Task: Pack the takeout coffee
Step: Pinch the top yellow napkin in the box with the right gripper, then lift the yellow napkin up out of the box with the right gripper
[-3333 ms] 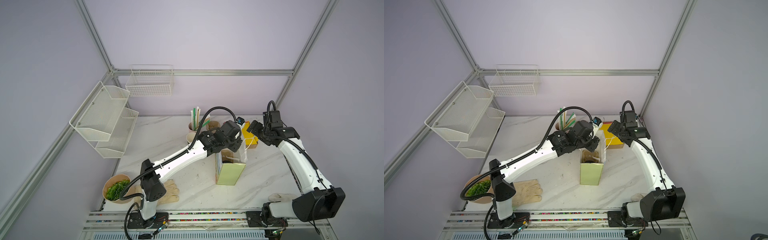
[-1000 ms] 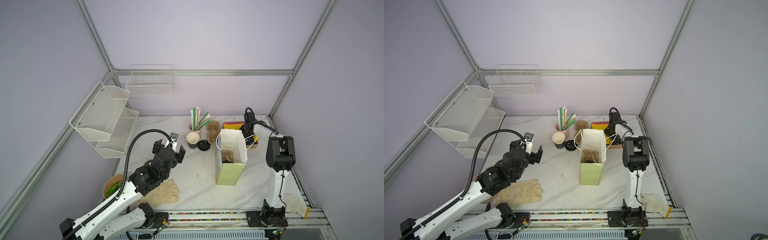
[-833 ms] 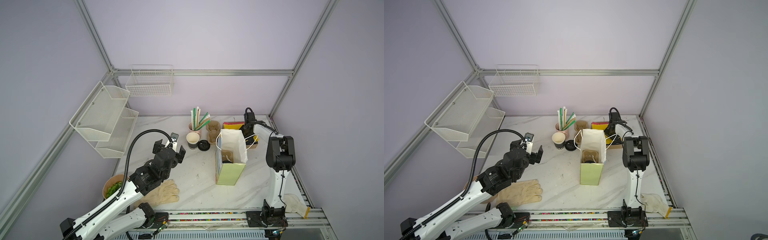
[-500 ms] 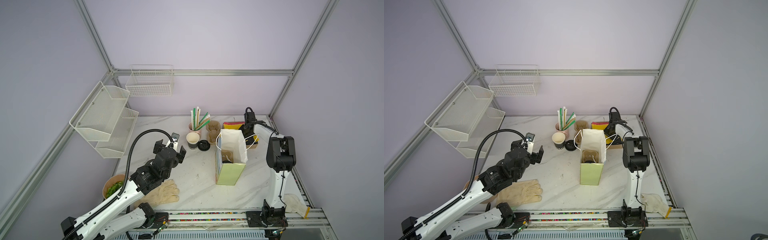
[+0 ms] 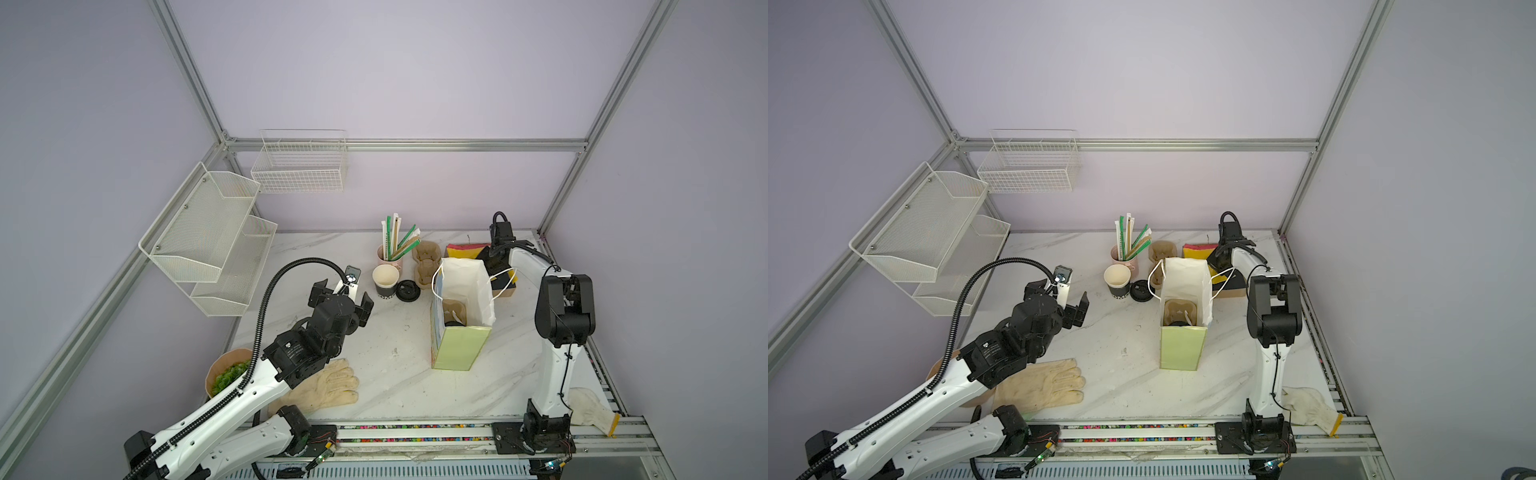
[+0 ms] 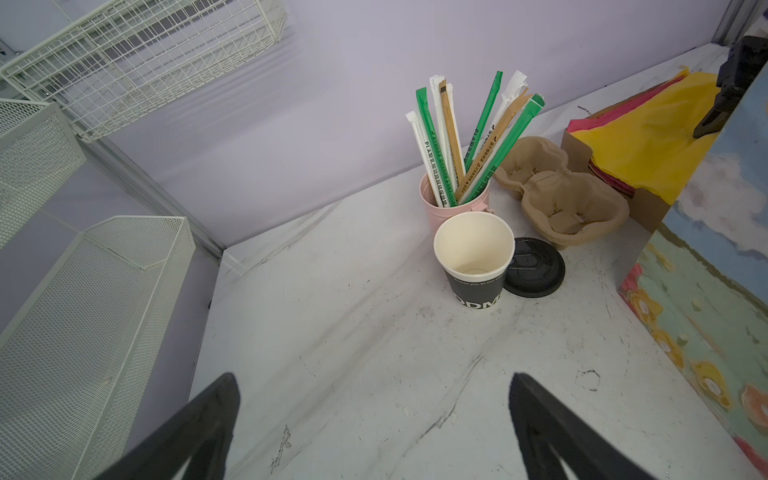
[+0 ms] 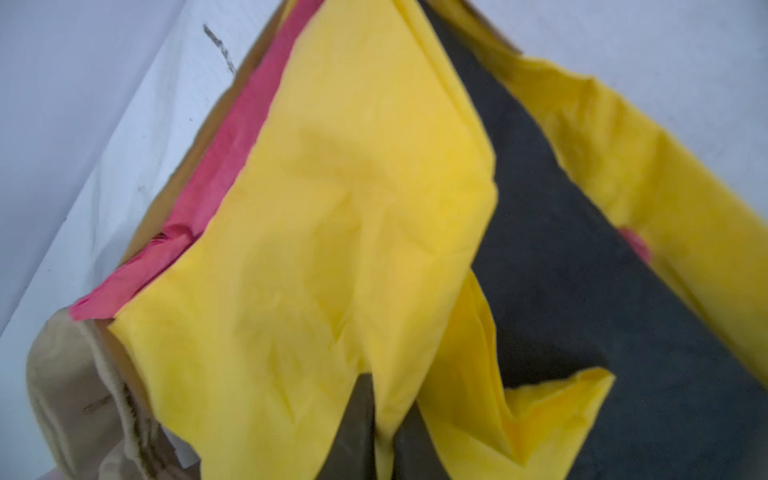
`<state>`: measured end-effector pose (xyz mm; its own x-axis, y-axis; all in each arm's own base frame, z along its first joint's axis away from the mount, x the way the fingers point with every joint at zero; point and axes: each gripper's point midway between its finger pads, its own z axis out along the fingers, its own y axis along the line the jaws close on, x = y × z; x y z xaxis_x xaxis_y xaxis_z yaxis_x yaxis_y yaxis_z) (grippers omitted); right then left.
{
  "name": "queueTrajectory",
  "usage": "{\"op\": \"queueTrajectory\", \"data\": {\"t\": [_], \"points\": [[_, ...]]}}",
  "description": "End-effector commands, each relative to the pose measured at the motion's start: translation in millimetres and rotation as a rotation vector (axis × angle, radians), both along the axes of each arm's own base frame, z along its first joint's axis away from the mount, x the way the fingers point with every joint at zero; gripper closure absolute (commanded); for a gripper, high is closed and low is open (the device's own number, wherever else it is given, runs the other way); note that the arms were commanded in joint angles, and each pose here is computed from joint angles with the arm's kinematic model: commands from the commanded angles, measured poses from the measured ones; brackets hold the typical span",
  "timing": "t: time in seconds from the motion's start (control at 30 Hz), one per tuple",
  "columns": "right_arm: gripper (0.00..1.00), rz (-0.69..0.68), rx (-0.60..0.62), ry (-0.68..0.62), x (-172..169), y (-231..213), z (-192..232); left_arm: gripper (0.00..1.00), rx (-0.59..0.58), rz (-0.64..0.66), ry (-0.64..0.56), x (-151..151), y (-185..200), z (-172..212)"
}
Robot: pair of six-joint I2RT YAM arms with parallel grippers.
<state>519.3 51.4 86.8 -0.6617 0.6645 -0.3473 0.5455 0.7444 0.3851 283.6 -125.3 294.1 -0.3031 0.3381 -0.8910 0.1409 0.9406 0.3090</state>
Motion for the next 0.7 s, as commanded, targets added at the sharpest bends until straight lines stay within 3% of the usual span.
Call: {"op": "queueTrajectory", "data": {"t": [0.0, 0.2, 0.3, 0.5, 0.67], "points": [[0.91, 0.0, 0.012, -0.051, -0.2, 4.3, 27.3, 0.0, 0.003, 0.001, 0.001, 2.4, -0.5, -9.5], [0.93, 0.002, 0.012, -0.05, -2.0, 4.0, 29.0, 0.0, 0.006, -0.004, 0.008, 3.1, -2.2, -11.7], [1.0, 0.012, 0.019, -0.054, -3.5, 5.6, 33.1, 0.0, 0.008, -0.004, 0.011, 3.7, -2.8, -12.3], [1.0, 0.03, 0.059, -0.138, -9.0, 11.7, 71.5, 0.0, 0.007, -0.005, 0.01, 3.4, -2.7, -11.6], [1.0, 0.013, 0.068, -0.264, -25.3, 7.1, 127.1, 0.0, -0.005, -0.008, 0.001, 1.3, -1.3, -8.1]]}}
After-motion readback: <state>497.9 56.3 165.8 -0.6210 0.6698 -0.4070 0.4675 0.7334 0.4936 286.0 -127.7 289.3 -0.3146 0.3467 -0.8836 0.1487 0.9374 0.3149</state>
